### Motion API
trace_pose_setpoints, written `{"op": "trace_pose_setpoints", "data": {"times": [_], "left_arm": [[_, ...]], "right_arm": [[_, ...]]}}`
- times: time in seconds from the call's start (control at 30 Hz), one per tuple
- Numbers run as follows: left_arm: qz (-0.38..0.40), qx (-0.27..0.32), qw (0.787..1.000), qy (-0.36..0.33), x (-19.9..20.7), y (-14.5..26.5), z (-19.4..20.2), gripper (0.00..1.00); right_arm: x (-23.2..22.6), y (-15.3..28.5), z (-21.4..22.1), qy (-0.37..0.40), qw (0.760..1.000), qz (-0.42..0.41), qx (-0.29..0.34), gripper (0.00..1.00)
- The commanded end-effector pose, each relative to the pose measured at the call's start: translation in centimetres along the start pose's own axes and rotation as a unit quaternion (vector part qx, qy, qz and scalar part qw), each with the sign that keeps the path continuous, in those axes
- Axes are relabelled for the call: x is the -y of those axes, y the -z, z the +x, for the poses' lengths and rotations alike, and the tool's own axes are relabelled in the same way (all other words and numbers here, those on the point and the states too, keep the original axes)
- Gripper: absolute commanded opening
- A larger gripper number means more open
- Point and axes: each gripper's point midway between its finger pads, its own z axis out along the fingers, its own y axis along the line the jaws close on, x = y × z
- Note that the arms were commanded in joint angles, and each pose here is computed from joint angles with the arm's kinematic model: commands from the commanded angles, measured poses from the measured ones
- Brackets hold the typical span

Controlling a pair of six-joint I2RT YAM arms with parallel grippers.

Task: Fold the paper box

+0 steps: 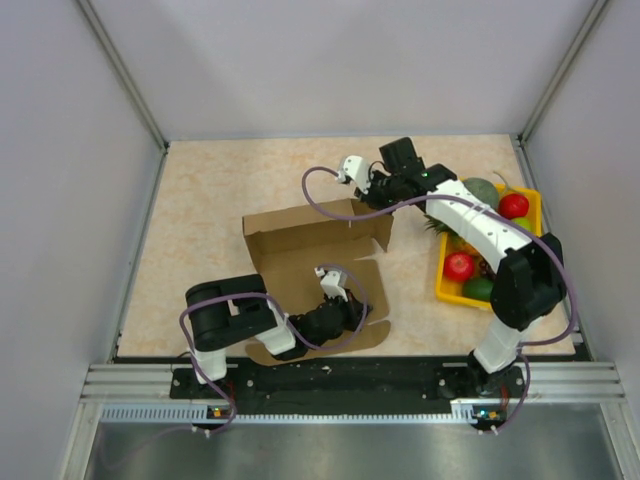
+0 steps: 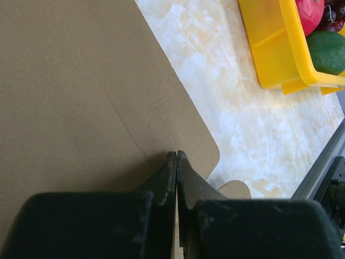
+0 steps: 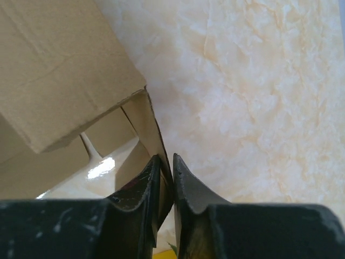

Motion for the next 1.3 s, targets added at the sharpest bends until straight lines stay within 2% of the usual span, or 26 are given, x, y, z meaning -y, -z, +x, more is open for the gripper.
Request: {"op": "trace_pose_setpoints", "data": {"times": [0.0,0.27,0.53,0.67,0.7,0.73,0.8,0.83,0.9,0.97,1.0,1.03,1.1,1.13,1.2,1.23,1.27], "left_arm": [[-0.005,-0.011,1.000,-0.011,-0.7,0.2,0.6,0.00],[-0.004,-0.011,1.000,-0.010,-0.6,0.1,0.7,0.00],[0.000,-0.013,1.000,-0.014,-0.3,-0.1,0.7,0.00],[0.003,-0.012,1.000,-0.019,-0.2,0.0,0.6,0.00],[0.002,-0.011,1.000,-0.018,-0.1,0.0,0.5,0.00],[0.001,-0.012,1.000,-0.019,-0.3,0.0,0.6,0.00],[0.004,-0.013,1.000,-0.018,-0.1,-0.1,0.7,0.00],[0.004,-0.014,1.000,-0.018,-0.2,-0.1,0.8,0.00],[0.004,-0.014,1.000,-0.018,-0.2,-0.1,0.8,0.00],[0.004,-0.013,1.000,-0.018,-0.2,-0.1,0.7,0.00],[0.004,-0.014,1.000,-0.019,-0.2,-0.1,0.7,0.00],[0.005,-0.012,1.000,-0.019,-0.1,-0.1,0.6,0.00],[0.004,-0.012,1.000,-0.020,-0.1,0.0,0.6,0.00],[0.005,-0.011,1.000,-0.020,-0.1,0.0,0.5,0.00],[0.004,-0.012,1.000,-0.020,-0.1,0.0,0.6,0.00],[0.006,-0.014,1.000,-0.019,-0.1,-0.1,0.7,0.00],[0.004,-0.014,1.000,-0.019,-0.2,-0.1,0.7,0.00]], "right_arm": [[-0.2,1.0,-1.5,-0.016,1.000,0.004,0.007,0.10],[-1.2,1.8,-2.4,-0.113,0.994,-0.007,-0.005,0.00],[-2.0,1.6,-2.5,-0.232,0.972,-0.023,-0.027,0.00],[-2.4,1.1,-0.9,-0.236,0.970,-0.022,-0.052,0.00],[-1.6,0.9,-0.5,-0.245,0.968,-0.008,-0.052,0.06],[-1.1,0.9,0.0,-0.268,0.962,0.006,-0.055,0.21],[0.5,1.7,-0.4,-0.282,0.957,0.051,-0.035,0.29],[0.9,2.2,0.0,-0.305,0.949,0.077,-0.036,0.37],[1.2,3.9,-0.7,-0.323,0.941,0.097,-0.017,0.42],[1.4,4.9,1.3,-0.375,0.913,0.156,-0.039,0.52],[1.4,6.7,1.4,-0.389,0.904,0.177,-0.029,0.54],[0.1,6.4,3.7,-0.413,0.888,0.192,-0.055,0.56],[-0.9,8.4,5.0,-0.439,0.870,0.219,-0.049,0.57],[-2.3,8.4,7.6,-0.452,0.856,0.239,-0.074,0.58],[-3.4,8.5,7.6,-0.453,0.855,0.250,-0.044,0.58],[-5.5,8.3,8.2,-0.464,0.856,0.227,-0.019,0.51],[-5.6,7.6,6.2,-0.467,0.857,0.213,0.042,0.45]]}}
